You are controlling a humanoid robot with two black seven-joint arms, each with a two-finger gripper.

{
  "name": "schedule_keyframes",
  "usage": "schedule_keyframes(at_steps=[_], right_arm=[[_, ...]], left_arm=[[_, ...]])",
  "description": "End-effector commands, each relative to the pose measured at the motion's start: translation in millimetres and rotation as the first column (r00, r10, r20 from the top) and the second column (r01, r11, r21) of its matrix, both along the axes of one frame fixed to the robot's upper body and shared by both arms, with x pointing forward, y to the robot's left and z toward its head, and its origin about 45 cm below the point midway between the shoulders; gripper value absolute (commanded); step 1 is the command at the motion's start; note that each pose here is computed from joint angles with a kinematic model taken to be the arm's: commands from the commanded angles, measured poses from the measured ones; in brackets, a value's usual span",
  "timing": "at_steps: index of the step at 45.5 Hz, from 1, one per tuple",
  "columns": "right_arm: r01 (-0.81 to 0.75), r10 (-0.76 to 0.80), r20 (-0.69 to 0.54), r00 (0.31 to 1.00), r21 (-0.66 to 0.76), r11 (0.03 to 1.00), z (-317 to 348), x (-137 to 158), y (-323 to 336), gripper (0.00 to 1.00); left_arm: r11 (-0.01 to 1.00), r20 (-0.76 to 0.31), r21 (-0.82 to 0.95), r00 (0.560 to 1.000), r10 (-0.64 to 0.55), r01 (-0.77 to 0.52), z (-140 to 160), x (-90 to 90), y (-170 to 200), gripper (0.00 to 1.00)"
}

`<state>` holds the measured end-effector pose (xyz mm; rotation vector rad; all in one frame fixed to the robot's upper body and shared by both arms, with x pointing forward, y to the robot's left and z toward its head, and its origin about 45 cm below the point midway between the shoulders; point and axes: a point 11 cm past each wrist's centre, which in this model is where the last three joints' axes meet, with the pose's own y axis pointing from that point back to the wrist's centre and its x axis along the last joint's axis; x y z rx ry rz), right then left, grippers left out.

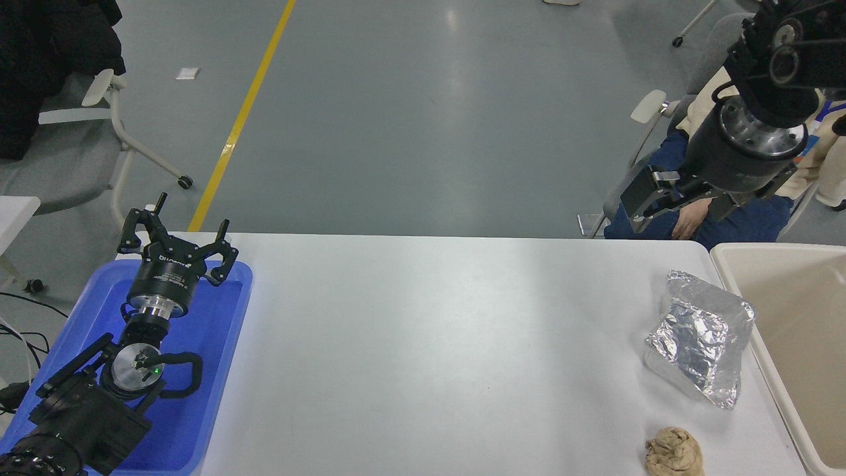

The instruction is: Pick up foil plate and place in dustbin

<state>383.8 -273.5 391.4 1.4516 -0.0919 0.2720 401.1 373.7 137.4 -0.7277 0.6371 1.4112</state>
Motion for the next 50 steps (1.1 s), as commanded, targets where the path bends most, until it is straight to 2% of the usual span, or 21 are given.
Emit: schedule_keyframes(at_steps=[1, 44, 50], right_arm=[[0.001, -0.001, 0.000, 1.000, 0.000, 1.000, 0.1, 0.0, -0.3, 1.00], [0.003, -0.003, -0.012, 1.000, -0.001, 1.000, -5.1, -0.6, -1.4, 1.00], [0.048, -0.049, -0.025, 0.998, -0.045, 0.998, -8.4, -4.2, -22.5, 1.00]], left_arm=[[1.000, 0.005, -0.004, 1.000, 0.005, -0.005, 0.9, 0.4, 0.5, 1.00], [1.000, 0.018, -0.007, 1.000, 0.022, -0.021, 1.8, -0.3, 2.4, 1.00], [1.000, 0.018, -0.007, 1.000, 0.022, -0.021, 1.8, -0.3, 2.4, 1.00]])
